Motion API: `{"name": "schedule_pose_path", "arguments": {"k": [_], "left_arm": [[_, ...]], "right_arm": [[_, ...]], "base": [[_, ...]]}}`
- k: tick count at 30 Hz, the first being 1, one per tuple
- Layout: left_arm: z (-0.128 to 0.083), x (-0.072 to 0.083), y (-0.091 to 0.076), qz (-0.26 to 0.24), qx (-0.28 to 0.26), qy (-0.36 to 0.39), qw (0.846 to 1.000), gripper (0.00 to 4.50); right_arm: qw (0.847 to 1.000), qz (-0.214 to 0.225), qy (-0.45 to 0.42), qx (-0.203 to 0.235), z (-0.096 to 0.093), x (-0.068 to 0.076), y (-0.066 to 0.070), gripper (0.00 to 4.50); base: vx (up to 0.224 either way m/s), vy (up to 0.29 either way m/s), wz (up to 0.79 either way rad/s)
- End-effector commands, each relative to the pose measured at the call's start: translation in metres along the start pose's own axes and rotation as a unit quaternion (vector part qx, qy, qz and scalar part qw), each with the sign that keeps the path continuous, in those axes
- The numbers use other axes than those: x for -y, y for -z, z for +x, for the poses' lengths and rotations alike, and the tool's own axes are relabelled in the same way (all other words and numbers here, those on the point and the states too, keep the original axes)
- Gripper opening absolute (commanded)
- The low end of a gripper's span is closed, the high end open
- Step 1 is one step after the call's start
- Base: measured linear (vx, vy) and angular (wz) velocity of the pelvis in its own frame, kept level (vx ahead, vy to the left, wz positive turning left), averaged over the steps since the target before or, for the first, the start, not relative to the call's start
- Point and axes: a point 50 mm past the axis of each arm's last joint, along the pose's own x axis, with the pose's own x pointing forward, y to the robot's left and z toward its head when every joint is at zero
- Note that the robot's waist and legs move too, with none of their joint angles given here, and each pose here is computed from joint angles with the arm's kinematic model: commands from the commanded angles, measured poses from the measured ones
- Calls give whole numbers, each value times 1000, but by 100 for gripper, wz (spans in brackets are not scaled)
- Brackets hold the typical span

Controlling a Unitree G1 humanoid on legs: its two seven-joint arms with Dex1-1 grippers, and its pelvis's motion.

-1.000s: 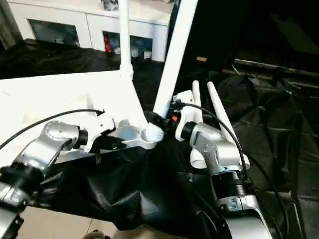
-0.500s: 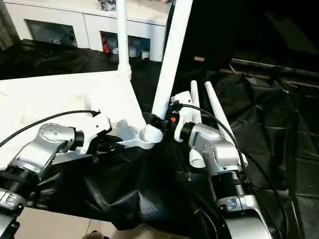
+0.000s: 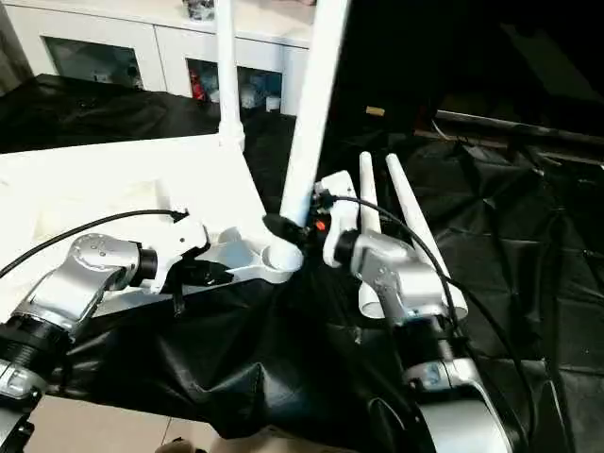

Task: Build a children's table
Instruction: Insert table leg to table base

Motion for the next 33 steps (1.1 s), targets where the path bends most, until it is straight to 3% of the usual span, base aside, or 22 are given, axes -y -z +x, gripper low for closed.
{"name": "schedule_pose_path", "arguments": {"k": [1, 12, 19, 25, 33], "left_arm": [[3, 6, 15, -10, -37, 14, 999, 0], [2, 5, 8, -1, -20, 14, 1000, 0], [3, 6, 4, 0, -10, 15, 1000, 0], [3, 5, 2, 2, -6, 8, 1000, 0], [4, 0, -2, 3, 2, -16, 1000, 0]], "right_arm": [[1000, -19, -4, -1, 4, 0, -7, 191], [1000, -13, -4, -11, 14, 3, -2, 191], [1000, 19, -1, 13, 17, 6, 4, 191], [999, 40, 4, 20, 15, 10, 15, 191], [996, 76, 17, 43, 2, 17, 41, 191]], "base": [[0, 0, 0], [0, 0, 0], [0, 0, 0], [0, 0, 0], [0, 0, 0]]}}
